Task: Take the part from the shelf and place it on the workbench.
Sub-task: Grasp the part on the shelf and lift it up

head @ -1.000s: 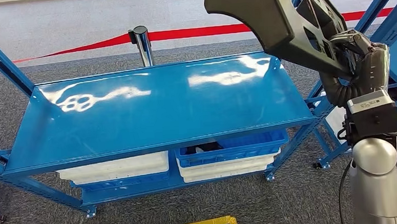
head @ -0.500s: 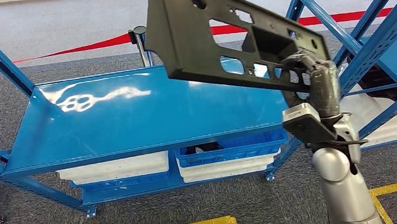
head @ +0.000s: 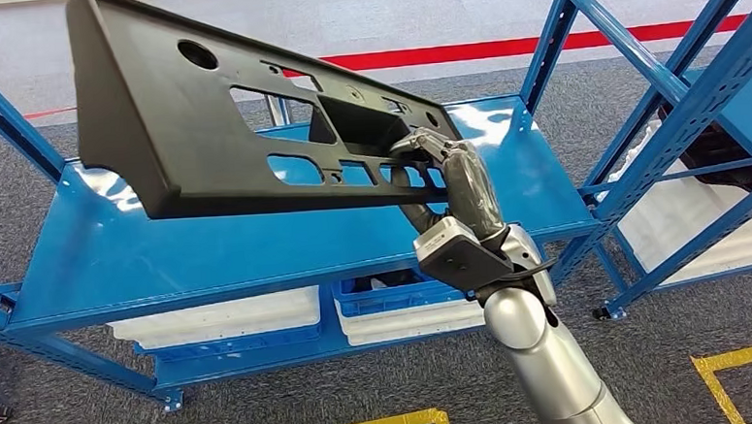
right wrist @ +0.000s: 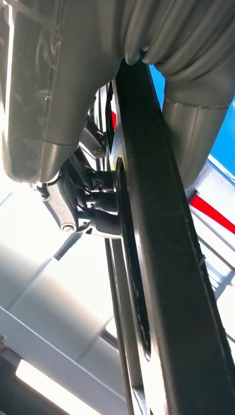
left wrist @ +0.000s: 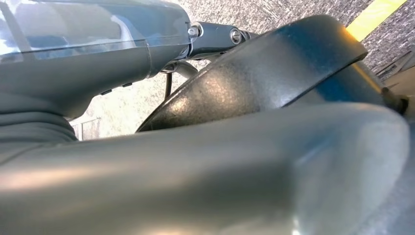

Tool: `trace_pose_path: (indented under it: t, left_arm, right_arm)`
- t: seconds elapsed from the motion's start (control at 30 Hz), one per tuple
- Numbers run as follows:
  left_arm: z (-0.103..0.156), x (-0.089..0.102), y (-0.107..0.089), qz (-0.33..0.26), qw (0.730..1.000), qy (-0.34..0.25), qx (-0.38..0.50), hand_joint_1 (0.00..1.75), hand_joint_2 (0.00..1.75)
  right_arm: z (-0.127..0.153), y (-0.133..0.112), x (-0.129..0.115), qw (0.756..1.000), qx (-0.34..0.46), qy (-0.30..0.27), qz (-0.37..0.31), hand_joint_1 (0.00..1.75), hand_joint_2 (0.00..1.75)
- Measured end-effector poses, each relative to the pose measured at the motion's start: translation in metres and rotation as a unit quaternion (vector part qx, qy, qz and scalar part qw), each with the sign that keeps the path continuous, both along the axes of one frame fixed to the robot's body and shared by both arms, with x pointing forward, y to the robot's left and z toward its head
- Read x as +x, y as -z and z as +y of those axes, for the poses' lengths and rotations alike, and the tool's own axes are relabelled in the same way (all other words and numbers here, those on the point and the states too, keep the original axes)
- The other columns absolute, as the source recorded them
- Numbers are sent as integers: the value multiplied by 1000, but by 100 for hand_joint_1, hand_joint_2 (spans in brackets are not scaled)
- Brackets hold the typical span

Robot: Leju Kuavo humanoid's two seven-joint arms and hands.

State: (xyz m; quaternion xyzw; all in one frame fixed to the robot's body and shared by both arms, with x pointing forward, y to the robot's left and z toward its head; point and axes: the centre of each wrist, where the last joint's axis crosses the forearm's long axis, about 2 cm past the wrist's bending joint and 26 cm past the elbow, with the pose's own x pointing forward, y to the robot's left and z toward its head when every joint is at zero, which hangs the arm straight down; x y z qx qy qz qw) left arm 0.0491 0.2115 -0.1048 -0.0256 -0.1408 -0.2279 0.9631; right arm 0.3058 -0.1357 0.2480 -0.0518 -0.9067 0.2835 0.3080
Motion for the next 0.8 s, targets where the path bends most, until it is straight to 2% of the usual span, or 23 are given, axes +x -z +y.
trace_pose_path:
  t: [0.33, 0.47, 0.8]
  left_arm:
    - [1, 1, 0, -1, 1000, 12, 3, 0, 0]
    - [2, 1, 0, -7, 1000, 15, 5, 0, 175]
    - [9, 13, 0, -28, 999, 21, 16, 0, 175]
  right_arm:
    - [20, -18, 1, 999, 10, -45, -17, 175, 175]
    - [24, -24, 1, 998, 8, -52, -27, 175, 175]
    - [31, -35, -4, 997, 11, -60, -56, 175, 175]
